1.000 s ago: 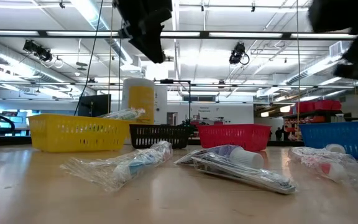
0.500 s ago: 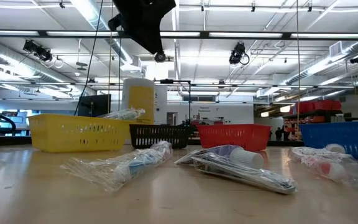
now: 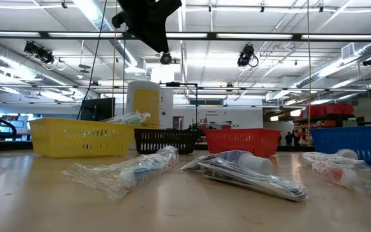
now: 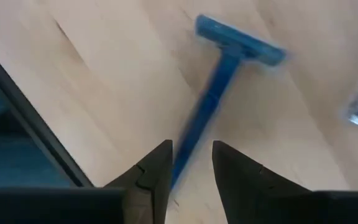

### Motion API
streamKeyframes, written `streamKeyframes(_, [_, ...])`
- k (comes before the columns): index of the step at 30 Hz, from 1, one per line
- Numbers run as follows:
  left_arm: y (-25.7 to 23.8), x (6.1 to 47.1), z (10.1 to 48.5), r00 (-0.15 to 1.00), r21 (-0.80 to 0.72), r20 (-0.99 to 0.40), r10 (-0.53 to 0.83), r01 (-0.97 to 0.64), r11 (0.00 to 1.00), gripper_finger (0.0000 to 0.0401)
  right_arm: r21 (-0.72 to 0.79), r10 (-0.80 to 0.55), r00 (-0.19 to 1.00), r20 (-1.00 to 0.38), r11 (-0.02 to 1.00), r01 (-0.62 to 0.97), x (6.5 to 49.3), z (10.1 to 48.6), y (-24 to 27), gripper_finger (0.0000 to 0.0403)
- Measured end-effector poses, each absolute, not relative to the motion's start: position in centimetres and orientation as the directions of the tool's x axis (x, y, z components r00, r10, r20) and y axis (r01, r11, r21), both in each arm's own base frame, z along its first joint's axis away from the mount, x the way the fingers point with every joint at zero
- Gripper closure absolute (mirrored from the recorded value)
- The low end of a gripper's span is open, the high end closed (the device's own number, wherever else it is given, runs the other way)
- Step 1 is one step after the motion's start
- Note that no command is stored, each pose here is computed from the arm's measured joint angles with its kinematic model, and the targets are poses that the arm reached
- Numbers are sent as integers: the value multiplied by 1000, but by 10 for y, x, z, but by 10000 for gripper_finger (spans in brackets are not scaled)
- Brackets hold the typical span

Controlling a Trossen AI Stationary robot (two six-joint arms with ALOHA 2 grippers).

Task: Pick & Place Travel size toiletries
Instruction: Put the blue razor into the red basket

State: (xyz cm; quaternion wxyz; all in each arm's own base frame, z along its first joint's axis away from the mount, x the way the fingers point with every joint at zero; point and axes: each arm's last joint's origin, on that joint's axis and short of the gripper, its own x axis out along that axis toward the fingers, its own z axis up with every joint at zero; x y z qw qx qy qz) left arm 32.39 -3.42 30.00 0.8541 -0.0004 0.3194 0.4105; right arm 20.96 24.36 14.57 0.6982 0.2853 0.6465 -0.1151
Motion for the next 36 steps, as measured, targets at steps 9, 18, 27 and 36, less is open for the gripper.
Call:
streamKeyframes(9, [-34, 324, 300, 458, 280, -546, 702, -689, 668, 287, 182, 129, 136, -982, 832, 523, 208, 140, 240, 281])
streamKeyframes(18, [-34, 320, 300, 429, 419, -528, 733, -619, 664, 287, 156, 105, 135, -985, 874, 461, 207, 139, 238, 333])
streamKeyframes(27, [-28, 285, 331, 441, 418, -551, 709, -589, 691, 287, 214, 157, 230, -960, 944, 250, 232, 161, 230, 358])
streamKeyframes(36, [-23, 260, 354, 457, 412, -506, 731, -617, 670, 287, -301, -374, 404, -835, 924, 236, 253, 231, 151, 360])
